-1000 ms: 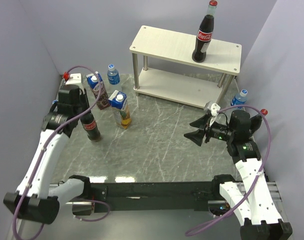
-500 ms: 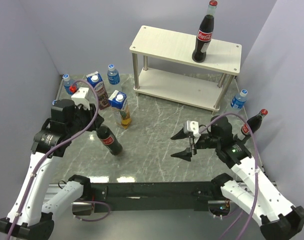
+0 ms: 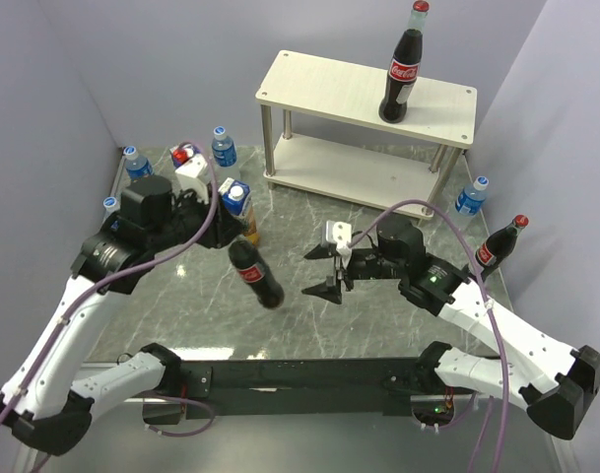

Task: Place and organize the beverage onto the shelf
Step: Pick up the drink from the center of the board.

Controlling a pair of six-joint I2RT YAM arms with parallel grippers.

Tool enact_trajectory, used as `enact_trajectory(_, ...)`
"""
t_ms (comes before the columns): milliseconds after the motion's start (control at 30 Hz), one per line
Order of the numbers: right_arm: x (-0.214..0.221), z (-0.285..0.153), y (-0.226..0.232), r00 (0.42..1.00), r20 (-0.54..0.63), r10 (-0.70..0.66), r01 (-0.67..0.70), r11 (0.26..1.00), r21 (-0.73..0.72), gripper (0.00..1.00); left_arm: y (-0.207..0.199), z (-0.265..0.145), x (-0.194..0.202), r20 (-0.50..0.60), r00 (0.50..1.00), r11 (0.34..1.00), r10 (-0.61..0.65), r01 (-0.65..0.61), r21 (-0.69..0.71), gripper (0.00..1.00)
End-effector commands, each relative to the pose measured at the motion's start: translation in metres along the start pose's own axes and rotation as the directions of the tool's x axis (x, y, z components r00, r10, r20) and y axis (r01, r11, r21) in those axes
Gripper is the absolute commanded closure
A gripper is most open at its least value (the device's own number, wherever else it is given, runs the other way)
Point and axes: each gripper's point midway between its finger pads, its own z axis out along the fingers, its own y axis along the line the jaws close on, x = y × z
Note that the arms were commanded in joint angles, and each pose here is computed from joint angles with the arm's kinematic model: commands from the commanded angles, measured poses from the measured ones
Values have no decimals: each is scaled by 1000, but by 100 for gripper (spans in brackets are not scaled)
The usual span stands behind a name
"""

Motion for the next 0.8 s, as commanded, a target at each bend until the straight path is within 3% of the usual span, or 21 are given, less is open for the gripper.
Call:
enact_trajectory(0,-52,0,-33,989,139,47,-73,980,186,21,-63,-19,-104,332,943,981,-1,-63,182,100)
enact_trajectory(167,-65,2,-49,966,229,122,-185,942,280,13,-92,-5,-124,349,937,976,6,-81,201,100)
enact_trajectory(300,-65,2,-57,965,242,104,-183,925,334,12,-104,17,-133,329,944,980,18,-81,181,100)
enact_trajectory(767,-68,3,-89,952,305,32,-182,861,476,11,-142,18,-167,364,931,969,-31,-61,238,100)
